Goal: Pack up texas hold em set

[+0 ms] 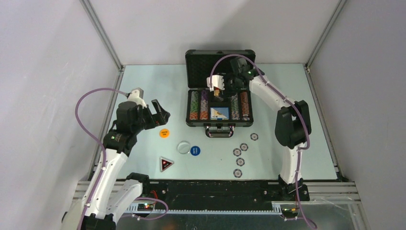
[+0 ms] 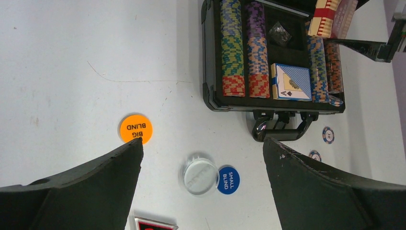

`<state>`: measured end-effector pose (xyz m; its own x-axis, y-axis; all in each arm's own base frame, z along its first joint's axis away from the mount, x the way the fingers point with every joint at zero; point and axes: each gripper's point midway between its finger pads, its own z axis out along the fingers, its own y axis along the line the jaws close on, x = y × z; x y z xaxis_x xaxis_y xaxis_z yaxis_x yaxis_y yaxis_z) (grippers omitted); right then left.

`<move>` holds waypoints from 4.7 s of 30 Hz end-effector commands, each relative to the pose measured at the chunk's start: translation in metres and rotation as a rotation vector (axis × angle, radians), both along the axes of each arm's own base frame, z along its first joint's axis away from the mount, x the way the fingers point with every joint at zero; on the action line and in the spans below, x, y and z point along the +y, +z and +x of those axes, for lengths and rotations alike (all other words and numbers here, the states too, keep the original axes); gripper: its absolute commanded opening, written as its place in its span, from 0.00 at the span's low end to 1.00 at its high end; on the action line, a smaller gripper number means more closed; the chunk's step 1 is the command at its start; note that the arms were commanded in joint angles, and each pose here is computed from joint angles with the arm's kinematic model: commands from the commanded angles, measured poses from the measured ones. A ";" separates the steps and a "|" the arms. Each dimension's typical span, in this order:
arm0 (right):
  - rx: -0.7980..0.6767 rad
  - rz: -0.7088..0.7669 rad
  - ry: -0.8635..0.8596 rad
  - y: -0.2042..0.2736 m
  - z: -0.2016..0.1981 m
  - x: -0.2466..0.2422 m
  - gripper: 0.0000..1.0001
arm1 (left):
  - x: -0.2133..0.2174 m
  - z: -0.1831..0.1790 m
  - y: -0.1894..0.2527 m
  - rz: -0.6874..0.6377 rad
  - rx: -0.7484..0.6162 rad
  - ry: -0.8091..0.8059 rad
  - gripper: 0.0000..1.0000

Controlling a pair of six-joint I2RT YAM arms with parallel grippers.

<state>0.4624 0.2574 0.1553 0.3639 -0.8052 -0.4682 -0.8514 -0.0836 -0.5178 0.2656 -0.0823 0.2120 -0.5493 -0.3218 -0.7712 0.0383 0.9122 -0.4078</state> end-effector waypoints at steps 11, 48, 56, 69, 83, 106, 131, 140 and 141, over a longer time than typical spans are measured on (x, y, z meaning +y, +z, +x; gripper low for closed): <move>-0.032 -0.056 0.106 -0.007 0.039 0.024 0.00 | 0.001 0.003 0.001 0.005 -0.020 -0.013 1.00; 0.049 -0.182 -0.074 -0.050 0.041 0.016 0.00 | -0.003 0.002 0.001 -0.007 -0.019 -0.028 1.00; 0.074 -0.229 -0.087 -0.058 0.038 0.005 0.00 | -0.003 0.002 0.001 -0.008 -0.019 -0.029 1.00; 0.124 -0.300 -0.088 -0.072 0.029 -0.006 0.10 | -0.003 0.003 0.001 -0.008 -0.018 -0.030 1.00; 0.131 -0.211 -0.095 -0.054 0.028 0.000 0.98 | -0.003 0.002 0.000 -0.009 -0.018 -0.032 1.00; 0.113 0.300 -0.103 0.051 0.019 0.046 1.00 | -0.005 0.002 0.000 -0.014 -0.018 -0.037 1.00; 0.298 0.955 -0.962 0.087 0.042 0.057 0.99 | -0.005 0.003 0.000 -0.018 -0.016 -0.038 1.00; 0.109 0.981 -1.093 0.057 0.069 0.064 0.94 | -0.003 0.002 0.001 -0.016 -0.024 -0.035 1.00; 0.099 0.971 -1.101 0.050 0.071 0.063 0.94 | -0.004 0.002 0.001 -0.016 -0.023 -0.036 1.00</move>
